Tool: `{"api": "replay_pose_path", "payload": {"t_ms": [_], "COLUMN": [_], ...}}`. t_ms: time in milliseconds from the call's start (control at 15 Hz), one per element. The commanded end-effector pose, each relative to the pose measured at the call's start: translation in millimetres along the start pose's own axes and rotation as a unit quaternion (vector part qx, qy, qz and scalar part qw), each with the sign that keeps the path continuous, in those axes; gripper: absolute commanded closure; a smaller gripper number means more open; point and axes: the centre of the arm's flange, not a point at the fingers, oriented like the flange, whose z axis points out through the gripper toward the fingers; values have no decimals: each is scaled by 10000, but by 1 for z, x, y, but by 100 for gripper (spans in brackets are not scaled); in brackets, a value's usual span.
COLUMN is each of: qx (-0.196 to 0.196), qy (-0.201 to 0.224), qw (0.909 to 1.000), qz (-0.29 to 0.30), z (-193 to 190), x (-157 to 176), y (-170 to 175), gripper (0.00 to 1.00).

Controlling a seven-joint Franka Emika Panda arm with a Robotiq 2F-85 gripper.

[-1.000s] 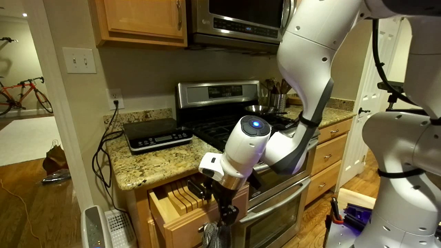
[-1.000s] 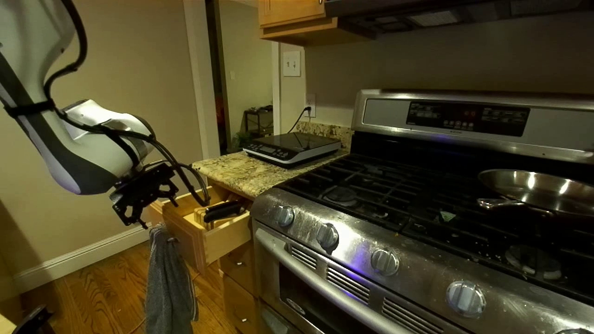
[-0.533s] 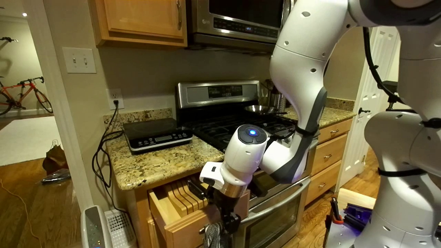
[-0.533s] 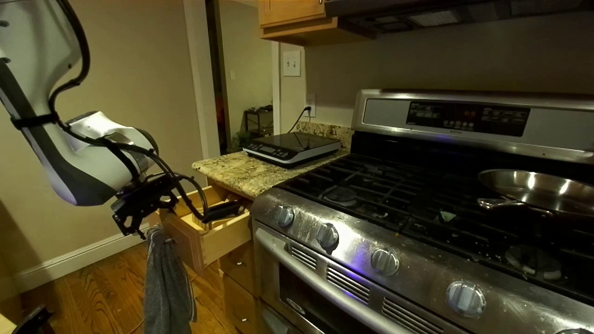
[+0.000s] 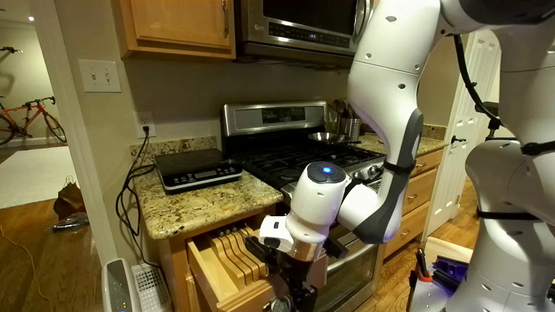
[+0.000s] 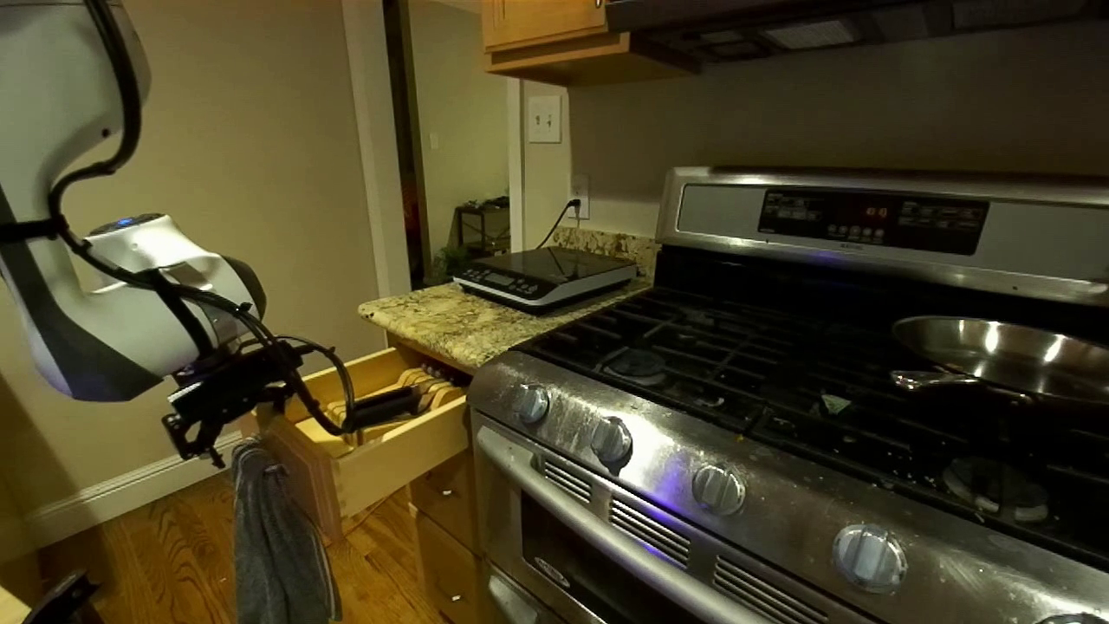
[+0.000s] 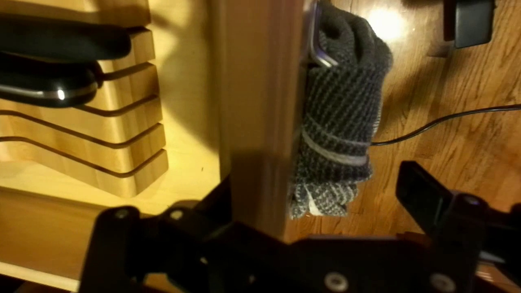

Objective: Open the top drawer.

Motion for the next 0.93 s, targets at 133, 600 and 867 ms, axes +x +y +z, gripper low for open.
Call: {"api": "replay_pose_path", "payload": {"t_ms": [133, 600, 867], "qx": [399, 251, 200], "qy": [63, 126, 190], "qw": [9988, 9983, 9976], "qz": [-281, -514, -628], "z": [-48, -68, -84], "x": [12, 20, 26], "y": [-13, -2, 9], "gripper": [0, 0, 0]}}
